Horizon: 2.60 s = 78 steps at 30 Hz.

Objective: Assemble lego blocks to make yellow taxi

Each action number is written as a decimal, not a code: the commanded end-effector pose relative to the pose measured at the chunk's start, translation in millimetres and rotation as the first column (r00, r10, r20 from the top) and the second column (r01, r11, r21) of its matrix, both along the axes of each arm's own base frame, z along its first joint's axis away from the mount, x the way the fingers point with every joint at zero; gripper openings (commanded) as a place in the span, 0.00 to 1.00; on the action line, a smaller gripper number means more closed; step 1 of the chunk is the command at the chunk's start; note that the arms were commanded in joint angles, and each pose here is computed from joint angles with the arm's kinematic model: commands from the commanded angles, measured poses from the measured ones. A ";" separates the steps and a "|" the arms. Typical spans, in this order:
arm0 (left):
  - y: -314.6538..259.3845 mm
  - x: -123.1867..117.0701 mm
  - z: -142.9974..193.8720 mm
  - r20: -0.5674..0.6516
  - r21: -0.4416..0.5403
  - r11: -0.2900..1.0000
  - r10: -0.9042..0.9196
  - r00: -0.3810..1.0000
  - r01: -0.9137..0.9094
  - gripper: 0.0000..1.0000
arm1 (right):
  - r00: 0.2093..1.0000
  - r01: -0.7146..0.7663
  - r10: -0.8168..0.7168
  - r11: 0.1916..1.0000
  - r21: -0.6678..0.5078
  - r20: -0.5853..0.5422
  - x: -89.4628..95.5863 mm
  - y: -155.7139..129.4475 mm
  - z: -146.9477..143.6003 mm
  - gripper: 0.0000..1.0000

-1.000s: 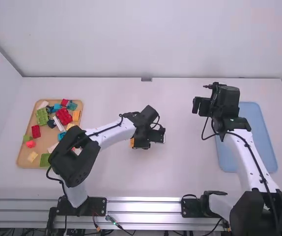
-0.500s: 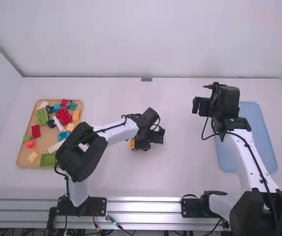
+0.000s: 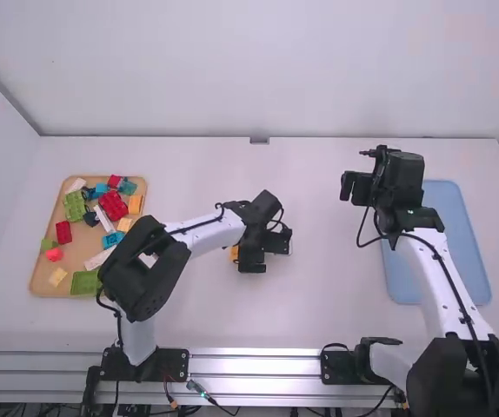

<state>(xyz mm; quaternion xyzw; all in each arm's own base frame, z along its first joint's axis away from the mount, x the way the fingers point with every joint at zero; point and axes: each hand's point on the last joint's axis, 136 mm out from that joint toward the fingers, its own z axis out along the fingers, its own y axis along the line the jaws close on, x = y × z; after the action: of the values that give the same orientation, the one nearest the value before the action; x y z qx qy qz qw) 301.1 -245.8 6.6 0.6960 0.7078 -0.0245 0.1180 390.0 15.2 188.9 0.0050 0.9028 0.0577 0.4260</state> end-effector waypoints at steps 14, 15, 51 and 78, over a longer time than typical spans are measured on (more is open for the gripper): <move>135.2 76.1 193.5 0.361 -0.329 0.876 0.462 0.810 -0.353 0.99 | 0.999 -0.013 0.012 1.000 0.015 0.042 8.8 2.2 17.8 0.99; 138.5 76.7 196.1 0.363 -0.336 0.869 0.475 0.802 -0.362 0.99 | 0.999 -0.013 0.012 1.000 0.016 0.042 8.8 2.1 17.8 0.99; 511.2 -34.8 113.9 -0.560 -0.004 -0.996 0.072 -0.825 -0.085 0.99 | 0.998 -0.030 0.029 0.999 0.027 0.057 10.4 5.8 20.9 0.99; 510.0 -91.3 31.8 -0.402 0.137 -0.806 -0.577 -0.711 0.576 0.84 | 0.999 -0.032 0.031 0.999 0.025 0.036 7.3 5.8 16.7 0.99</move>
<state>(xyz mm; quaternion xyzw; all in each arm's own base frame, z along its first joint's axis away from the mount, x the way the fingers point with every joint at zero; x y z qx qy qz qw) 220.2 267.9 51.2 0.8771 -0.4534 0.0431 -0.1525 389.7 21.7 190.0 -0.0038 0.9016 0.0747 0.4260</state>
